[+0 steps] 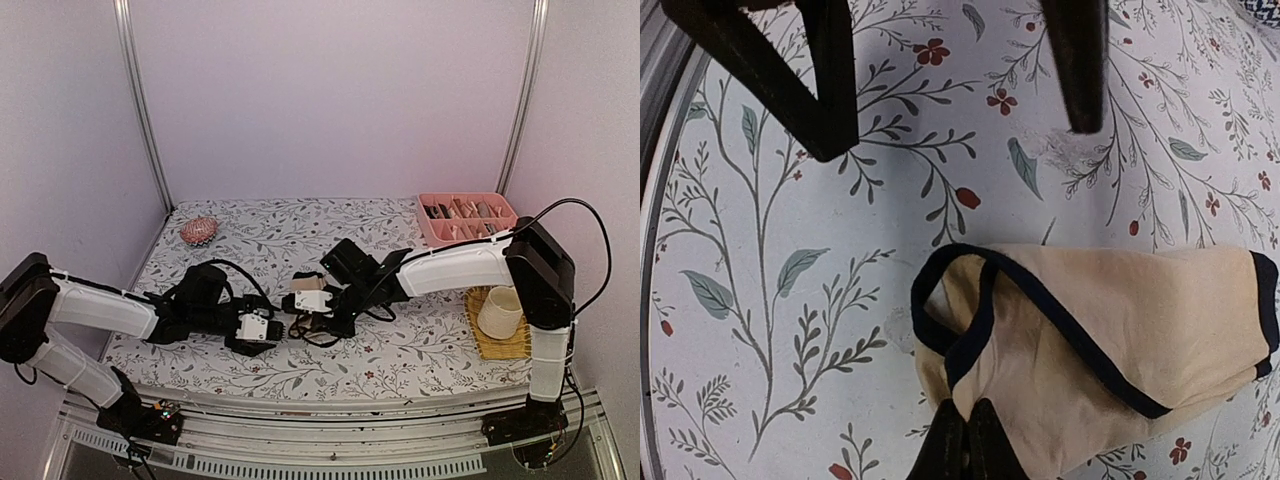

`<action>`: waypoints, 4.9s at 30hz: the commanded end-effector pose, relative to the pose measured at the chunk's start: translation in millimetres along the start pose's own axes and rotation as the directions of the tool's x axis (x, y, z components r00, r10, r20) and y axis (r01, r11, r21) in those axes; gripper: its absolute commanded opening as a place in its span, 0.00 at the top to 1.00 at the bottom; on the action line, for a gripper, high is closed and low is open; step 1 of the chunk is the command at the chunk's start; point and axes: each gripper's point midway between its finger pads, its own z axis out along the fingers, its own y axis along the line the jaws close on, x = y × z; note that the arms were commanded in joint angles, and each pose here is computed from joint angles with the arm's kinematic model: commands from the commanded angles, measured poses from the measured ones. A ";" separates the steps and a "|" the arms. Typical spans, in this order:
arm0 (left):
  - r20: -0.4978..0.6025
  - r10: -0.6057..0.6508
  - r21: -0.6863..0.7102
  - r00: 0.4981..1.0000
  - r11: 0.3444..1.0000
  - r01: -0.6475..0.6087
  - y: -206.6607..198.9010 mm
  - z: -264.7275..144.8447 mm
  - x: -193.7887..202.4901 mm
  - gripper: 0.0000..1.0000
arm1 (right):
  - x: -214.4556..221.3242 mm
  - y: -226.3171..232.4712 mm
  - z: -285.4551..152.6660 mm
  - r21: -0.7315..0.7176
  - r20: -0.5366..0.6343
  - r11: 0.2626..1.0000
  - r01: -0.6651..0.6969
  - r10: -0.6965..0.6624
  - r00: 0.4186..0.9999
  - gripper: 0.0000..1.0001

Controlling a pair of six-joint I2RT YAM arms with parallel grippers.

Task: Roll the underwear
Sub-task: Roll the underwear at the center of the board.

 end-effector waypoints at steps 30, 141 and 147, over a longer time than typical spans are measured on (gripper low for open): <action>-0.115 0.122 -0.086 0.986 0.987 -0.132 -23.1 61.2 -9.5 0.49 | 1.8 1.7 6.2 -0.284 0.025 0.926 -0.250 0.268 0.963 0.98; -0.008 -0.604 0.332 0.797 0.750 0.572 38.4 49.9 -24.4 0.54 | 57.0 0.7 17.2 -0.038 -0.019 0.937 -0.346 0.346 0.938 0.98; 0.051 -0.507 0.253 0.860 0.840 0.480 45.8 38.4 -27.6 0.50 | 53.0 -5.4 22.9 -0.122 -0.037 0.902 -0.414 0.412 0.910 0.98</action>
